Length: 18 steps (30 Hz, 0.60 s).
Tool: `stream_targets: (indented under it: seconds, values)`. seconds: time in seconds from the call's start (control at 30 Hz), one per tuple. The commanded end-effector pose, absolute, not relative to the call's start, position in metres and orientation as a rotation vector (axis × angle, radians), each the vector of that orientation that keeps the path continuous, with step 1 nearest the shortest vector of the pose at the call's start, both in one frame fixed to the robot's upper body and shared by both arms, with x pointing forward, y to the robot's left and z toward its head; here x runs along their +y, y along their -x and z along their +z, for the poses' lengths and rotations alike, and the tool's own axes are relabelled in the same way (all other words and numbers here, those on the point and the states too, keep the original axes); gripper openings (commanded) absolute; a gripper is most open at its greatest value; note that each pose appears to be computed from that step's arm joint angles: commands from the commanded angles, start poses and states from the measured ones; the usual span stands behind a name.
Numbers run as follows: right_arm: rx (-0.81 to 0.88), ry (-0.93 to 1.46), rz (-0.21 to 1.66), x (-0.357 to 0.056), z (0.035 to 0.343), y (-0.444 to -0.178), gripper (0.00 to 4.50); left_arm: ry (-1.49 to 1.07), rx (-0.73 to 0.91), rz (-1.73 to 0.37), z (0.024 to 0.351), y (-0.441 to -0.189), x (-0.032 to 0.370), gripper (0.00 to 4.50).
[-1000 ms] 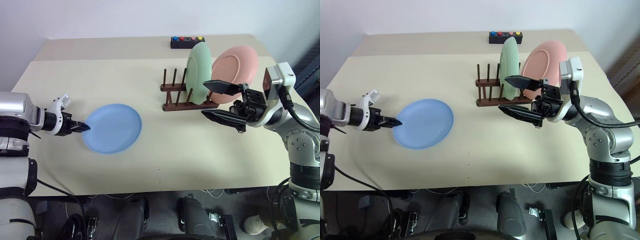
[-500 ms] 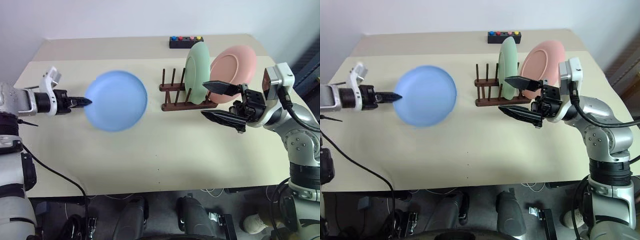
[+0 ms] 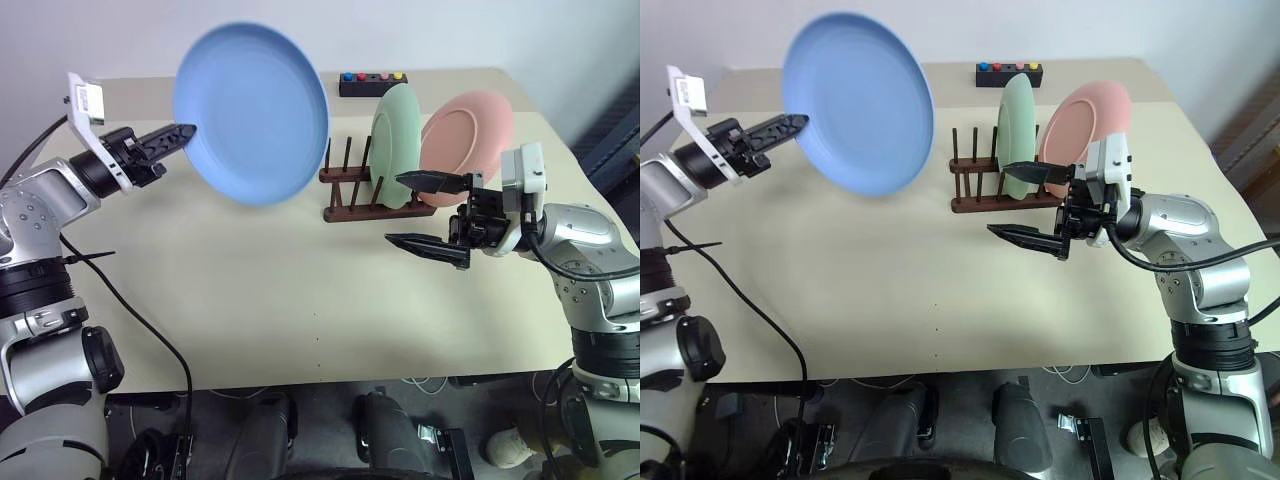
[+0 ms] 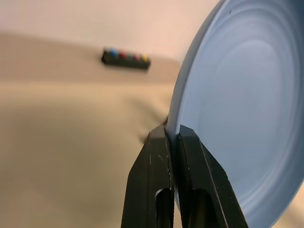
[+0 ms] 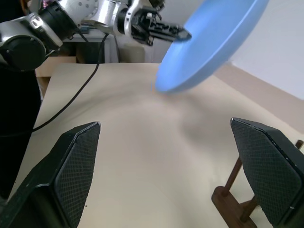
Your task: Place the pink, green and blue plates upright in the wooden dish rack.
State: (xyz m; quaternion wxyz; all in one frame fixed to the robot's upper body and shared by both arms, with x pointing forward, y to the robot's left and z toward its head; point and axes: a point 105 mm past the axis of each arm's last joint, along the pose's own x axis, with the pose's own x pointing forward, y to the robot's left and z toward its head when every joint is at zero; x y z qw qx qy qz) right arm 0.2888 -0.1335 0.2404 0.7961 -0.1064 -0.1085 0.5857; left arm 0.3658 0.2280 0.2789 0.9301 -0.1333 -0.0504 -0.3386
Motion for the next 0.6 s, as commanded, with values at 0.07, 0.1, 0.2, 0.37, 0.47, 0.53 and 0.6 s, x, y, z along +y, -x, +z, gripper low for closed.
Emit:
stream_targets:
  seconds: [0.07, 0.1, 0.2, 0.37, 0.47, 0.53, 0.6]
  values:
    - [-0.315, 0.224, 1.189, -0.135, 0.256, -0.290, 4.50, 0.247, -0.252, -0.692, 0.297, -0.357, 0.222, 0.04]
    - [-0.328, 0.203, 1.178, -0.133, 0.259, -0.290, 4.50, 0.245, -0.270, -0.685, 0.298, -0.357, 0.221, 0.04]
    - [-0.340, 0.168, 1.159, -0.128, 0.259, -0.290, 4.50, 0.296, -0.301, -0.687, 0.301, -0.356, 0.219, 0.04]
    - [-0.363, 0.164, 1.111, -0.126, 0.258, -0.294, 4.50, 0.286, -0.339, -0.679, 0.304, -0.356, 0.214, 0.04]
    - [-0.410, 0.194, 1.073, -0.129, 0.267, -0.298, 4.50, 0.305, -0.312, -0.704, 0.301, -0.356, 0.209, 0.04]
    - [-0.433, 0.222, 1.059, -0.130, 0.270, -0.299, 4.50, 0.300, -0.310, -0.700, 0.302, -0.357, 0.210, 0.04]
    - [-0.470, 0.266, 1.030, -0.132, 0.274, -0.301, 4.50, 0.315, -0.306, -0.709, 0.302, -0.357, 0.209, 0.04]
